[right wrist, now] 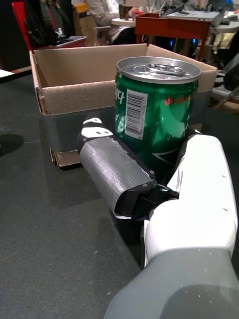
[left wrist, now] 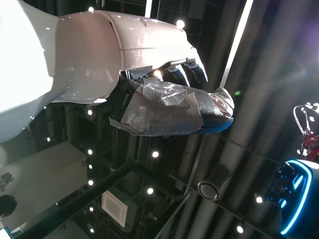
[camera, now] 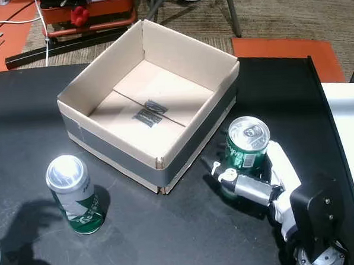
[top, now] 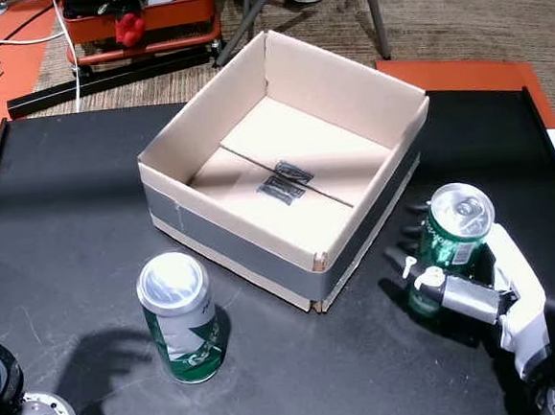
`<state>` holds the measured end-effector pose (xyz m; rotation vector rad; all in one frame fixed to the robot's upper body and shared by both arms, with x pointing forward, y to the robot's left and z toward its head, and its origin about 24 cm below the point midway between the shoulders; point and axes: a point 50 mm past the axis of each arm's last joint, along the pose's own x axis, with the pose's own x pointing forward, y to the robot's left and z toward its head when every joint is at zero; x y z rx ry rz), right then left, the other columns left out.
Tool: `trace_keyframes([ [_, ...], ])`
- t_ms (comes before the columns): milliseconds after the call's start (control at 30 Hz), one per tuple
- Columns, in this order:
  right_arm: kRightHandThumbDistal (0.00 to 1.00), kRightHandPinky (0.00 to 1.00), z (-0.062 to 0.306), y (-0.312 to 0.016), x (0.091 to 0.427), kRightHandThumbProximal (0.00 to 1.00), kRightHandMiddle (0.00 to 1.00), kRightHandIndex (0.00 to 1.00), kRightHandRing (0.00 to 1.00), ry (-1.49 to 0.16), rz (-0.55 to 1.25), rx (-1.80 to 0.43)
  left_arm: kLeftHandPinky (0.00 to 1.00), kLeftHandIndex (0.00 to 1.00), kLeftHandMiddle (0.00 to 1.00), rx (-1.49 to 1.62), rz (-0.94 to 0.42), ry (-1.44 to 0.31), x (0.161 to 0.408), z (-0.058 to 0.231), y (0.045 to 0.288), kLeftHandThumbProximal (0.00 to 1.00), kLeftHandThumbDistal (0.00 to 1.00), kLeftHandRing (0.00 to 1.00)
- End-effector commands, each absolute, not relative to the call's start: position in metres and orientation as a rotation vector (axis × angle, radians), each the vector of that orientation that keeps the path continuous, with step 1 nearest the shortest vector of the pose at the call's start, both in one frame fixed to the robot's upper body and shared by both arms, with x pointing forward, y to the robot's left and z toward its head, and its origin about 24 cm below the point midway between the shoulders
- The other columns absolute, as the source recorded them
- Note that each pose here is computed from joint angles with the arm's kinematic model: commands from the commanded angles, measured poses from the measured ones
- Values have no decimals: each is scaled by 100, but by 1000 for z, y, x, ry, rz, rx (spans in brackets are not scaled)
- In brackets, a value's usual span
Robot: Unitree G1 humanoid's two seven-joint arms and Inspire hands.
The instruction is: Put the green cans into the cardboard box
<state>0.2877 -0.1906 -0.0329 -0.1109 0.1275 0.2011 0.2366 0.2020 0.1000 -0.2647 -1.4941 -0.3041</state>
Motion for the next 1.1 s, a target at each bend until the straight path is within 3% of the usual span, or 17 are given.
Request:
trace_keyframes([
  [0, 93, 64, -34, -190, 288, 20, 55, 51, 60, 137, 190, -75, 88, 67, 72, -385, -238, -1454, 229, 81, 180, 79, 26, 85],
  [133, 90, 60, -34, -190, 288, 19, 50, 44, 57, 131, 184, -68, 88, 67, 72, -387, -239, -1458, 229, 82, 179, 78, 25, 85],
  [533, 88, 56, -34, -190, 287, 15, 47, 40, 55, 127, 181, -51, 87, 69, 73, -426, -268, -1447, 229, 79, 180, 79, 27, 84],
  [933, 95, 44, -34, -189, 287, 14, 36, 24, 44, 112, 145, 6, 87, 69, 73, -404, -262, -1444, 230, 80, 182, 79, 26, 85],
  [1067, 93, 41, -34, -189, 288, 11, 34, 21, 41, 109, 131, 37, 87, 69, 73, -404, -260, -1448, 230, 81, 181, 78, 24, 85],
])
